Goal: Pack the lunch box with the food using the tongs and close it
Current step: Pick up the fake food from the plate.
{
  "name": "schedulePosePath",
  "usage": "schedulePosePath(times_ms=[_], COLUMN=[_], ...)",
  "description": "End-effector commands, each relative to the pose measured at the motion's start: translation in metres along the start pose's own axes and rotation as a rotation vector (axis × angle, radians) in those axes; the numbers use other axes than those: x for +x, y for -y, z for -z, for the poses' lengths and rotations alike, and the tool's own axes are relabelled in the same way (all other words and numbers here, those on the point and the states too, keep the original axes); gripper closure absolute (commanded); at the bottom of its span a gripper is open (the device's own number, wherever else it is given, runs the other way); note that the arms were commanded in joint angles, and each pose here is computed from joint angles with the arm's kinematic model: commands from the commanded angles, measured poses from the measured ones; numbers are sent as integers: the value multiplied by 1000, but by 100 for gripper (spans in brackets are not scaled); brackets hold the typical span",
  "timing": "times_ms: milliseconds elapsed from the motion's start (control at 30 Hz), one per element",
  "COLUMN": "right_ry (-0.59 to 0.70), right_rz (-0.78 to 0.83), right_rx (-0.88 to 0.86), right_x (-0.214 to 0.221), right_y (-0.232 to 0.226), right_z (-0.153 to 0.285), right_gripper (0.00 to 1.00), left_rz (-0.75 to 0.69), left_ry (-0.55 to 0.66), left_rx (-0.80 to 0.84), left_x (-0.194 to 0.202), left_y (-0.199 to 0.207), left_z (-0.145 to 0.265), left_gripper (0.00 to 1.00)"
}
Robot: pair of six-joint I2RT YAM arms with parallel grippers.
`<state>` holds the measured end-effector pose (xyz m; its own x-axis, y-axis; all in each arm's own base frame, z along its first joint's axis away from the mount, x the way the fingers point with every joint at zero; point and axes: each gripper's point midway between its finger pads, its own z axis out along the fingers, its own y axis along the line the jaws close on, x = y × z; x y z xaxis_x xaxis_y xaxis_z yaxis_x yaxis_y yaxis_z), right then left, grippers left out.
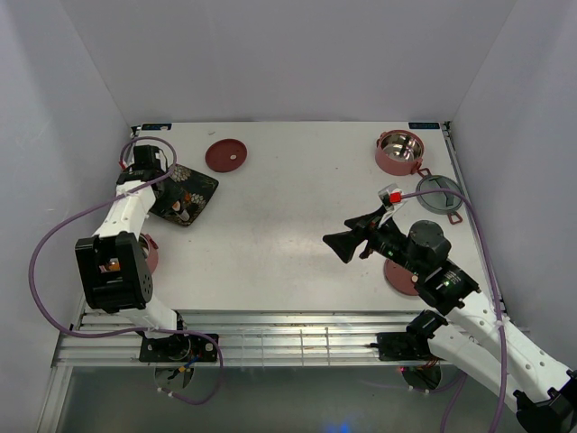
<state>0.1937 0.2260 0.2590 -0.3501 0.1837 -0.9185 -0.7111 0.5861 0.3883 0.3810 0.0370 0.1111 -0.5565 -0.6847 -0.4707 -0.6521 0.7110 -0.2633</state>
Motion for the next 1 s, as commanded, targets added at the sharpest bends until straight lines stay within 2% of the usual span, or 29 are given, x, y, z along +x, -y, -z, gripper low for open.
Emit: schedulePosePath(times_ms=[0, 667, 967], right_ry=[53, 64, 65], right_rz=[21, 24, 24], right_rx=[-29, -25, -24], right_x=[-16, -19, -19], right_y=[-8, -9, -9], right_z=[3, 5, 5], right_gripper=[4, 4, 4], left_rz=[22, 22, 13], left_ry=[79, 27, 26], left_rx=[28, 10, 23], left_x=[-21, -11, -12], left_y=[8, 12, 17], left_z=[25, 6, 7], left_gripper=[45, 46, 55])
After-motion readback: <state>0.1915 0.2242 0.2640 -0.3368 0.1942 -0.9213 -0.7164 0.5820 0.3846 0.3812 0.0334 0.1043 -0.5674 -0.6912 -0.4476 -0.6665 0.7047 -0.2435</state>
